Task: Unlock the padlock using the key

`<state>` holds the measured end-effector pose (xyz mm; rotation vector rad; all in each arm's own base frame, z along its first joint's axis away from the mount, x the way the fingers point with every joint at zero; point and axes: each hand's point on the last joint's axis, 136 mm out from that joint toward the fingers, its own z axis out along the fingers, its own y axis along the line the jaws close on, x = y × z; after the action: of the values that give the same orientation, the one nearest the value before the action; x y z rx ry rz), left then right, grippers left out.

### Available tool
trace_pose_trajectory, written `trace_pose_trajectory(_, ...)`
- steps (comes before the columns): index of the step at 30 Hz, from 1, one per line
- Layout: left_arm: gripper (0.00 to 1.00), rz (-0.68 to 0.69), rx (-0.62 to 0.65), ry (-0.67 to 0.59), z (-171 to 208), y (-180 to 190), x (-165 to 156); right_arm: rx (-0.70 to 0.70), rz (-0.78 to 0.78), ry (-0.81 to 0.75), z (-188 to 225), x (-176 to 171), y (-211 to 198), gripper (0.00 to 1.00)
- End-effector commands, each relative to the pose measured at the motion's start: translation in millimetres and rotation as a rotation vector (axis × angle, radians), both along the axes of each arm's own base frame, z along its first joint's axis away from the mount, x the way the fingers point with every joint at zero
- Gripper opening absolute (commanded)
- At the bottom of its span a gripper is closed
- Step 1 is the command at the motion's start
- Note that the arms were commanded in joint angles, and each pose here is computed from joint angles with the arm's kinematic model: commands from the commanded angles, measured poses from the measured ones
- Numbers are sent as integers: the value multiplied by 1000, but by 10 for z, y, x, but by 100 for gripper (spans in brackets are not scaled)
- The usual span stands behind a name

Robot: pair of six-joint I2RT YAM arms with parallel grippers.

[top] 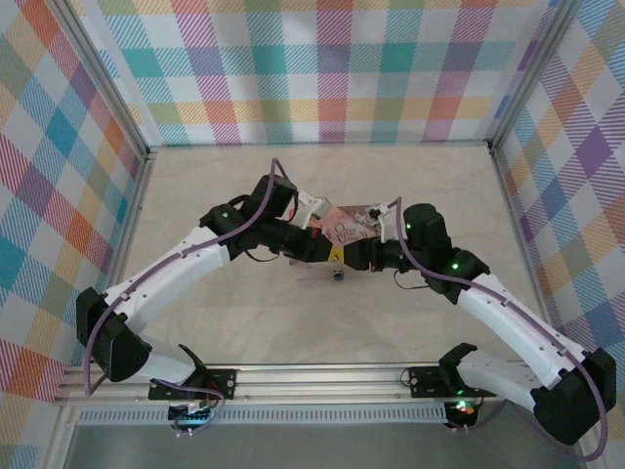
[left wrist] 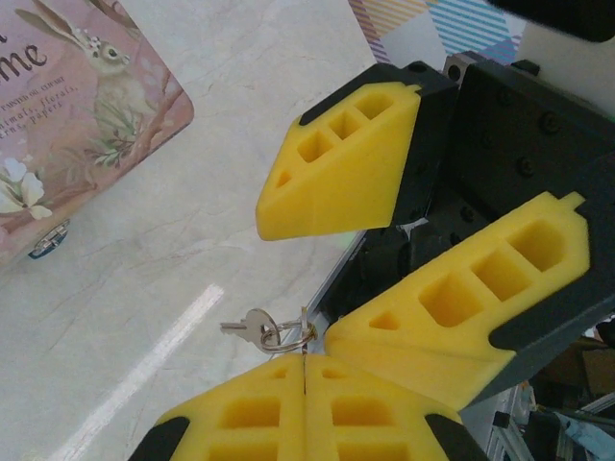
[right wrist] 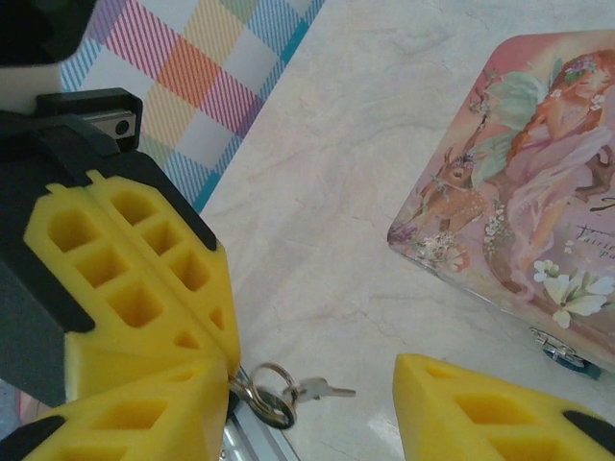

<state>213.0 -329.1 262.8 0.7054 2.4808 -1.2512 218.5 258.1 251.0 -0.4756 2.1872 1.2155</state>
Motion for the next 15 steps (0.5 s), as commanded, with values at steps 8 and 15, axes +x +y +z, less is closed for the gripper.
trace_pose_trajectory(8,0,-47,-27,-36,155,-65,-68,-96,-49,-22,-25,73,-90,46)
trace_pose_trajectory(15,0,-49,-27,-41,162,-58,-71,-133,-105,-26,-42,130,-175,42)
